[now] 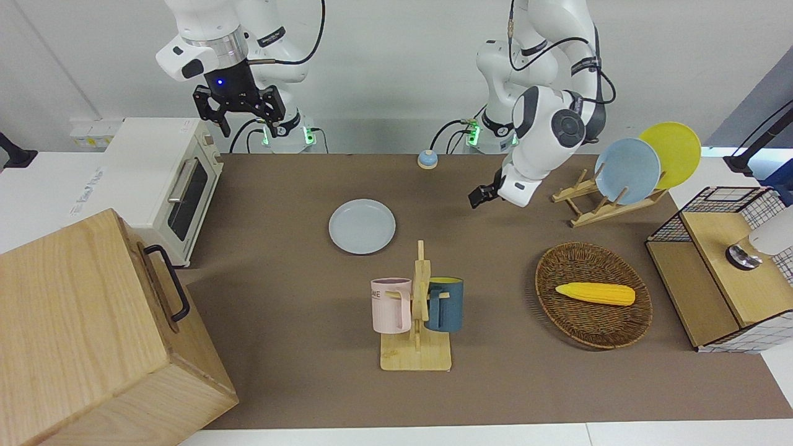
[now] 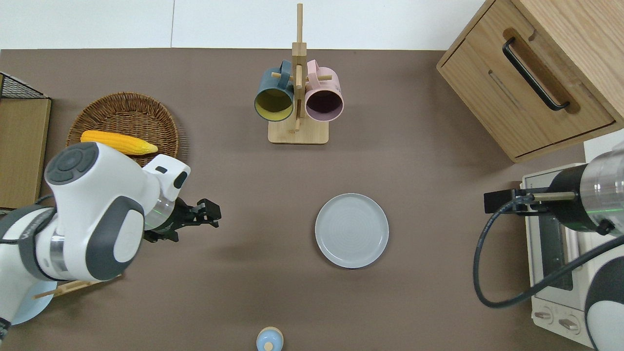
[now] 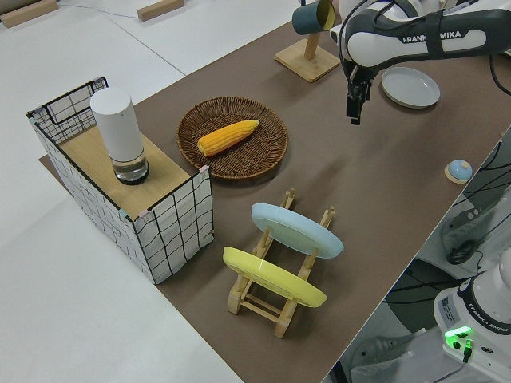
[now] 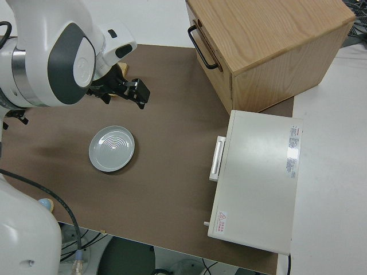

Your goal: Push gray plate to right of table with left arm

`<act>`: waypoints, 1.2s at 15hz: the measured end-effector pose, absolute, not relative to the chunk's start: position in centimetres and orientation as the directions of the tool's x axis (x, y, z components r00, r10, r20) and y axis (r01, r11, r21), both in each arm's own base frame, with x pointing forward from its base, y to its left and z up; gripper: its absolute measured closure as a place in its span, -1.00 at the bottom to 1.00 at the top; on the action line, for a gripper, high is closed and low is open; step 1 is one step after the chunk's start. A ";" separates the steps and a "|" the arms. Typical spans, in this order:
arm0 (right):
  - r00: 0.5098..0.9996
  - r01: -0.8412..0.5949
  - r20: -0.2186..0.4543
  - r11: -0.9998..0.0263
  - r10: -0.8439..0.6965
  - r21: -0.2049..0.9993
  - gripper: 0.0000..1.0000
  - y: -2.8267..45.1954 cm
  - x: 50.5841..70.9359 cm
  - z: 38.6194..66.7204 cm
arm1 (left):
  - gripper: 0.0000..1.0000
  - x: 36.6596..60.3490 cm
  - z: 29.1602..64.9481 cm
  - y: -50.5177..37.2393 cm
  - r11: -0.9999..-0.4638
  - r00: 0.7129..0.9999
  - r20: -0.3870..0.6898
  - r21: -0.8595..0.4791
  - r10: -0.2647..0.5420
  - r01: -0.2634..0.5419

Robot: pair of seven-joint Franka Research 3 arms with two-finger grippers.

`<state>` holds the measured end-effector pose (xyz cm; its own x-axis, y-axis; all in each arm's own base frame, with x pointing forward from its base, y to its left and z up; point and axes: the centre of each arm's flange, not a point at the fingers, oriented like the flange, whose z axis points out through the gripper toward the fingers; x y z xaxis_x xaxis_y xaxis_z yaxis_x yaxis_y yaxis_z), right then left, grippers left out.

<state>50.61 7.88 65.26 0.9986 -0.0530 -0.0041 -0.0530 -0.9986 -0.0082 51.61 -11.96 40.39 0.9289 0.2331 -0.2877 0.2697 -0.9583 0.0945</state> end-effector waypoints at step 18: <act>0.999 -0.053 -0.004 -0.999 -0.053 -0.008 -0.99 7.9 50.6 65.3 | -0.99 55.8 58.4 -2.6 -0.990 0.987 -0.078 -0.004 0.142 0.143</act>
<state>50.61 7.88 65.26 0.9986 -0.0530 -0.0041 -0.0530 -0.9986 -0.0082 55.79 -2.57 58.37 0.9867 0.1424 -0.0782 0.1426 -0.9898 -0.0037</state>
